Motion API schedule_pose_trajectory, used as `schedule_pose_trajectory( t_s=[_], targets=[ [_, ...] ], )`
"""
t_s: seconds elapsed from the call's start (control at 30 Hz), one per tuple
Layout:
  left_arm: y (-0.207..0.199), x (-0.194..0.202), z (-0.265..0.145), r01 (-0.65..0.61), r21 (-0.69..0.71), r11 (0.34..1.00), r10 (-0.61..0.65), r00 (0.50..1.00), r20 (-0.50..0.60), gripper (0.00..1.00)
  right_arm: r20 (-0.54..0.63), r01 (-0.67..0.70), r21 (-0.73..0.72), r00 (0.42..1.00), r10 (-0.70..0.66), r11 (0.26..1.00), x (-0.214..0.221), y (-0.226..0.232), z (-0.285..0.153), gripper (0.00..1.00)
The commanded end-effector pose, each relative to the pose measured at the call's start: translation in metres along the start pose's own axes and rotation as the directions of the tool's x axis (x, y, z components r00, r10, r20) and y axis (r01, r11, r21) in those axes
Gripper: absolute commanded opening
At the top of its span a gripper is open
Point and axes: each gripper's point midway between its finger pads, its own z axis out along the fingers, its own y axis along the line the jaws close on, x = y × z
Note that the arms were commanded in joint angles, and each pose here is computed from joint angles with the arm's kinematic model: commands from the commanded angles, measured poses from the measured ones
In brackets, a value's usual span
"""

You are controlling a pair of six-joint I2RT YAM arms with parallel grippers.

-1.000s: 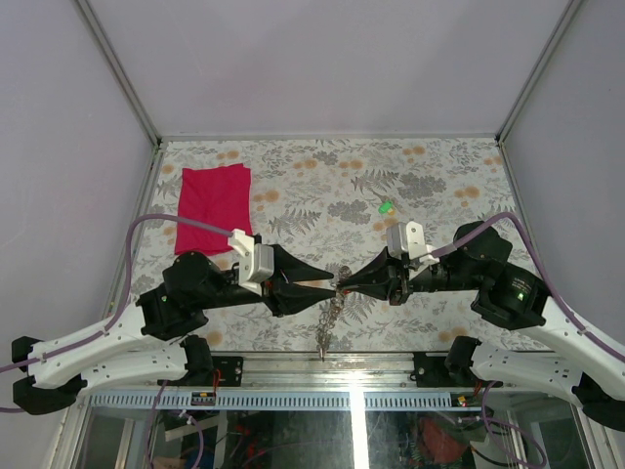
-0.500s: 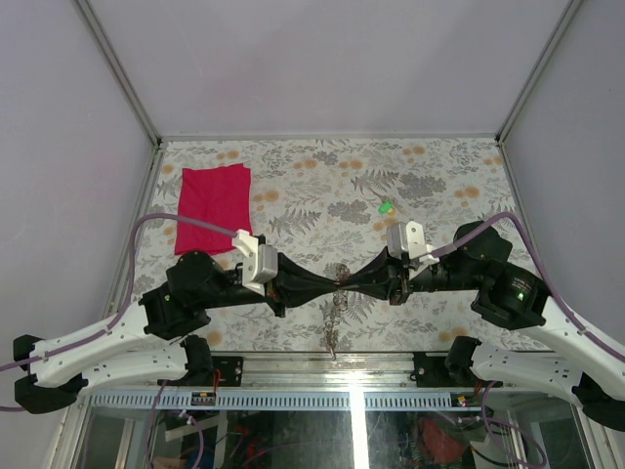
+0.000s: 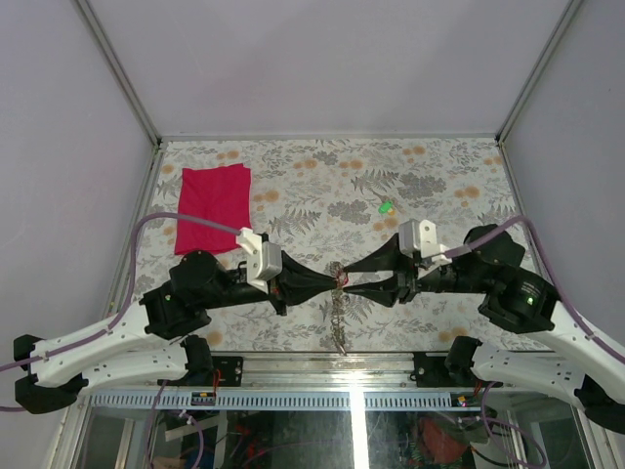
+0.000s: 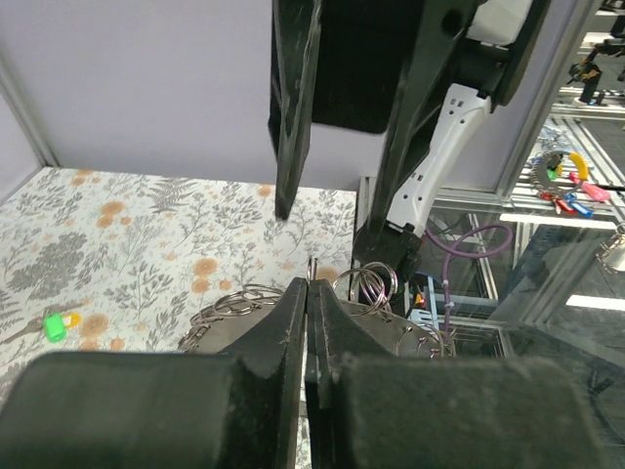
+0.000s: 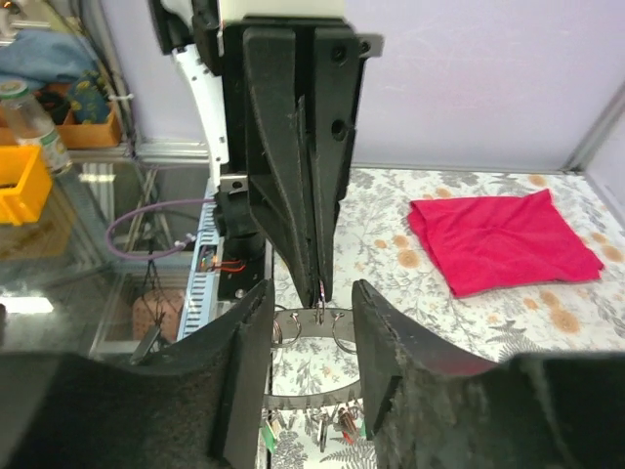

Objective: Put the keys on the keyring

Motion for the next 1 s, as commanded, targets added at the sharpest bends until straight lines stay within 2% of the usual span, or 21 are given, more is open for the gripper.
schedule_pose_trajectory(
  t_s=[0.0,0.13,0.23,0.3,0.47,0.67,0.8,0.97],
  targets=[
    [0.013,-0.025,0.0,-0.008,-0.079,0.997,0.014,0.998,0.068,0.0,0.076,0.033,0.174,0.996,-0.047,0.984,-0.03,-0.021,-0.019,0.49],
    [0.028,-0.017,-0.002,0.004,-0.147,0.989,0.002,0.999,0.036,0.0,0.001,-0.001,0.348,1.0,0.0,0.937,-0.013,-0.047,-0.035,0.65],
    [0.047,-0.009,-0.006,0.014,-0.206,0.978,-0.013,1.0,0.005,0.0,-0.049,-0.016,0.504,0.998,0.047,0.863,-0.001,-0.073,-0.049,0.65],
    [0.059,-0.006,-0.01,0.031,-0.227,0.973,-0.032,0.999,-0.002,0.0,-0.081,-0.013,0.556,0.994,0.07,0.831,0.008,-0.082,-0.054,0.66],
    [0.094,0.006,-0.023,0.085,-0.269,0.959,-0.093,0.995,-0.019,0.0,-0.126,0.005,0.535,0.989,0.074,0.845,0.022,-0.083,-0.045,0.7],
    [0.123,0.019,-0.04,0.098,-0.328,0.94,-0.117,0.992,-0.038,0.0,-0.199,0.014,0.701,0.964,0.177,0.713,0.044,-0.12,-0.048,0.67],
    [0.132,0.025,-0.048,0.101,-0.348,0.932,-0.127,0.991,-0.052,0.0,-0.264,0.035,0.74,0.933,0.243,0.672,0.061,-0.138,-0.038,0.65],
    [0.144,0.032,-0.06,0.104,-0.387,0.916,-0.14,0.988,-0.067,0.0,-0.255,-0.09,0.729,0.884,0.392,0.678,0.097,-0.172,-0.032,0.64]
  ],
)
